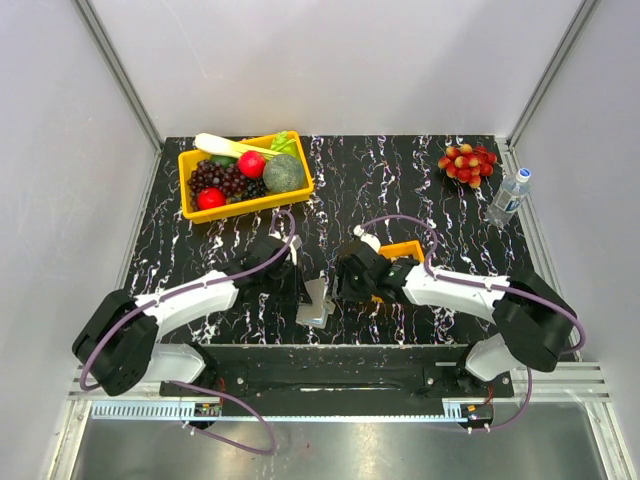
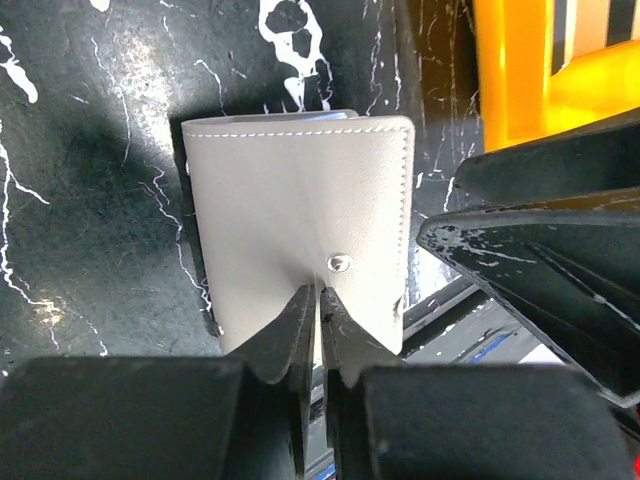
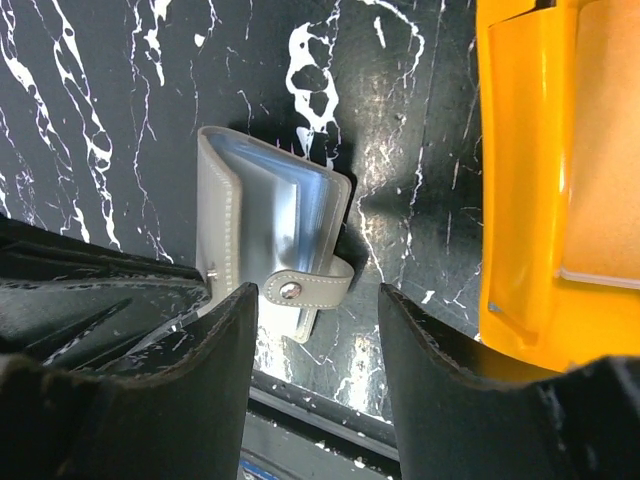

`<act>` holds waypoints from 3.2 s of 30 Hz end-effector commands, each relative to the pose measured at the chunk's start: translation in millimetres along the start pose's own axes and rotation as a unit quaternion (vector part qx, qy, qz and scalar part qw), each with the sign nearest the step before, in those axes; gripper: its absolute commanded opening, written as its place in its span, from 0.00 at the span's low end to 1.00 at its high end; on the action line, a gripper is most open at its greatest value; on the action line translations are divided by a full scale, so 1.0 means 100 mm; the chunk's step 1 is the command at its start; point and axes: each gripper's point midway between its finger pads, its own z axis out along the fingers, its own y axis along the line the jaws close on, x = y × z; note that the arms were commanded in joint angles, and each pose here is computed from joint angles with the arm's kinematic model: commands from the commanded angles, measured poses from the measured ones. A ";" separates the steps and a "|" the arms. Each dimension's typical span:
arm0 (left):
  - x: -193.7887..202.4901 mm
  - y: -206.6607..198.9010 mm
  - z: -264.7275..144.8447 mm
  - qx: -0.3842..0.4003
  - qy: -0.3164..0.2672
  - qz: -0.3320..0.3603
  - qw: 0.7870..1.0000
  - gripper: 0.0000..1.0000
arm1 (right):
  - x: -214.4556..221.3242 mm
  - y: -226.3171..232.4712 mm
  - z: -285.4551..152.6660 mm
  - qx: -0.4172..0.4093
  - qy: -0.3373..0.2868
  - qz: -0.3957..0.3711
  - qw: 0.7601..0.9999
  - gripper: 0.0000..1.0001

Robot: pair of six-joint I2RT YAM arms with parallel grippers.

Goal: Put the credit cards into the card holder
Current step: Close the card holder at the center of the board.

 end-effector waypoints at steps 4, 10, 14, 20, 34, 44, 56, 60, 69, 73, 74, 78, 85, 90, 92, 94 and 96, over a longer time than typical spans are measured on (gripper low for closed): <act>0.10 0.09 0.13 -0.004 0.016 0.012 1.000 0.09 | -0.10 0.25 -0.01 -0.032 -0.005 0.005 0.999 0.57; 0.17 0.21 0.20 -0.028 0.021 0.009 0.999 0.06 | -0.02 0.24 0.03 -0.012 0.001 -0.006 1.000 0.56; 0.12 0.23 0.15 -0.039 0.001 0.002 0.999 0.10 | -0.01 0.23 0.06 -0.003 0.002 -0.009 1.000 0.57; -0.04 0.15 -0.05 -0.033 -0.053 -0.003 0.998 0.32 | -0.14 0.16 -0.08 0.005 -0.039 -0.004 0.999 0.61; -0.11 0.25 -0.22 -0.060 -0.094 -0.023 0.994 0.47 | -0.20 0.00 -0.28 -0.016 -0.077 -0.088 0.993 0.45; -0.15 0.25 -0.21 -0.066 -0.092 -0.019 0.993 0.48 | -0.07 0.24 -0.23 -0.170 -0.118 -0.340 0.917 0.60; -0.15 0.21 -0.19 -0.060 -0.086 -0.018 0.994 0.48 | 0.16 0.30 -0.20 -0.251 -0.126 -0.441 0.852 0.61; -0.15 0.20 -0.16 -0.058 -0.081 -0.014 0.995 0.48 | 0.19 0.32 -0.12 -0.260 -0.126 -0.467 0.836 0.61; -0.13 0.19 -0.13 -0.054 -0.073 -0.013 0.996 0.47 | 0.19 0.35 0.11 -0.254 -0.120 -0.489 0.826 0.59; -0.13 0.17 -0.13 -0.050 -0.071 -0.011 0.996 0.47 | 0.19 0.32 0.17 -0.242 -0.116 -0.491 0.829 0.50; -0.13 0.15 -0.12 -0.047 -0.070 -0.009 0.996 0.47 | 0.18 0.30 0.17 -0.239 -0.118 -0.489 0.831 0.46; -0.13 0.11 -0.08 -0.034 -0.062 0.000 0.997 0.44 | 0.12 0.27 0.09 -0.229 -0.136 -0.478 0.837 0.37; -0.14 0.05 0.02 -0.020 -0.049 0.012 0.999 0.42 | 0.14 0.21 0.01 -0.235 -0.155 -0.471 0.836 0.29; -0.10 0.10 0.13 -0.036 -0.030 0.019 0.999 0.40 | 0.19 0.21 0.03 -0.246 -0.152 -0.465 0.837 0.25; -0.05 0.14 0.18 -0.045 -0.018 0.021 0.999 0.39 | 0.19 0.23 0.00 -0.254 -0.157 -0.461 0.835 0.24; -0.01 0.18 0.22 -0.054 -0.008 0.022 0.998 0.37 | 0.19 0.23 -0.03 -0.258 -0.165 -0.458 0.835 0.24; 0.03 0.22 0.25 -0.069 0.001 0.023 0.997 0.34 | 0.19 0.20 -0.04 -0.257 -0.169 -0.455 0.835 0.23</act>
